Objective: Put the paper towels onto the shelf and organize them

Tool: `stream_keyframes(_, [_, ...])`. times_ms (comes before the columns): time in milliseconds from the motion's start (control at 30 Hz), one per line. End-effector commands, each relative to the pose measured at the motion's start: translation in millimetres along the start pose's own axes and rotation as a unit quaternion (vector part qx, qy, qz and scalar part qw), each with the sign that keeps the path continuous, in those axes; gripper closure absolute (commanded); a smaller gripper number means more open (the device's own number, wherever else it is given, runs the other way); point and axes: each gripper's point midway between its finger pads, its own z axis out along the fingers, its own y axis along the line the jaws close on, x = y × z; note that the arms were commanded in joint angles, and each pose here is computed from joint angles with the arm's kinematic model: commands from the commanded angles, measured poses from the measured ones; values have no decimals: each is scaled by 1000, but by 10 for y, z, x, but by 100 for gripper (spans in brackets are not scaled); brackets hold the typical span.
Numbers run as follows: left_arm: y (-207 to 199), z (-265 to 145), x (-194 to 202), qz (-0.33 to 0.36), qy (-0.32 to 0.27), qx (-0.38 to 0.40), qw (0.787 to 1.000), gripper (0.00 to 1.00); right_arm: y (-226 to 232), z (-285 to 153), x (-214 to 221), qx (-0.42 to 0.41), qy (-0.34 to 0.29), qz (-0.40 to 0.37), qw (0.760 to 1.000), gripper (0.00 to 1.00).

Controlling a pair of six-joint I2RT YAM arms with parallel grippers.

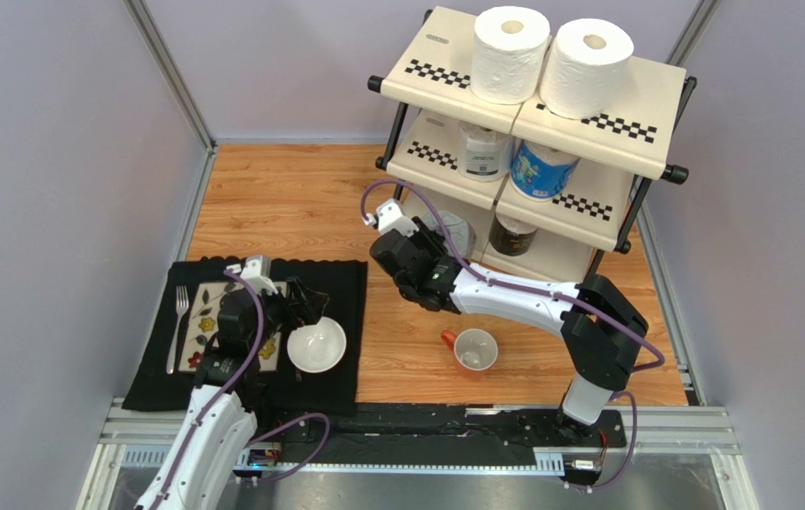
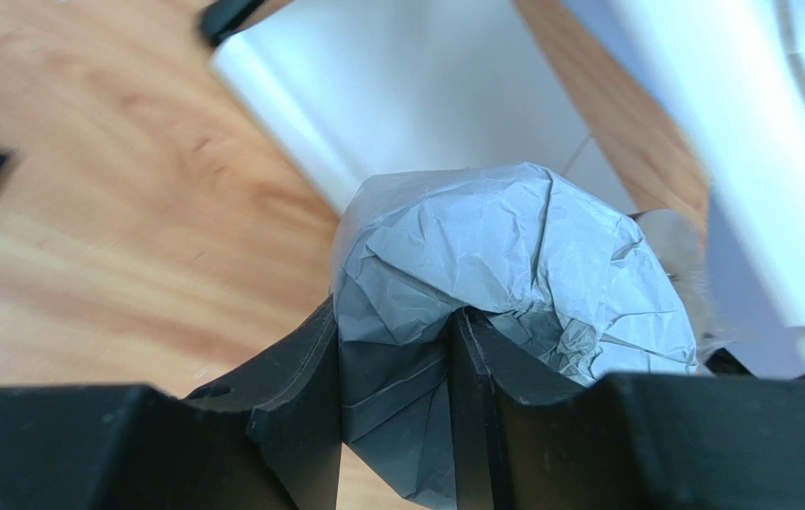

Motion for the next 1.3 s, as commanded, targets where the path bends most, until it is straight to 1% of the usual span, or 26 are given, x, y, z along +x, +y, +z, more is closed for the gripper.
stream_keyframes(0, [-48,12,-80,-4,-16,12,1000,1,-383,157,-342,62,-43,41,996,65])
stream_keyframes(33, [-43,16,-72,-4,-15,11,1000,1,-451,231,-315,71,-38,39,996,66])
stream_keyframes(233, [-44,39,-63,-8,-14,13,1000,1,-537,458,-358,73,-49,52,995,66])
stream_keyframes(333, [-37,52,-32,-9,-10,15,1000,1,-524,540,-367,78,-52,37,995,66])
stream_keyframes(367, [-34,53,-35,-9,-10,14,1000,1,-509,578,-337,80,-49,24,995,66])
stream_keyframes(500, [-16,62,0,-10,-8,13,1000,1,-517,681,-301,86,-43,19,995,66])
stream_keyframes(900, [6,86,63,-12,-2,15,1000,1,-549,883,-87,74,-16,31,997,65])
stream_keyframes(1267, [28,92,117,-16,4,13,1000,1,-484,967,48,62,3,33,998,56])
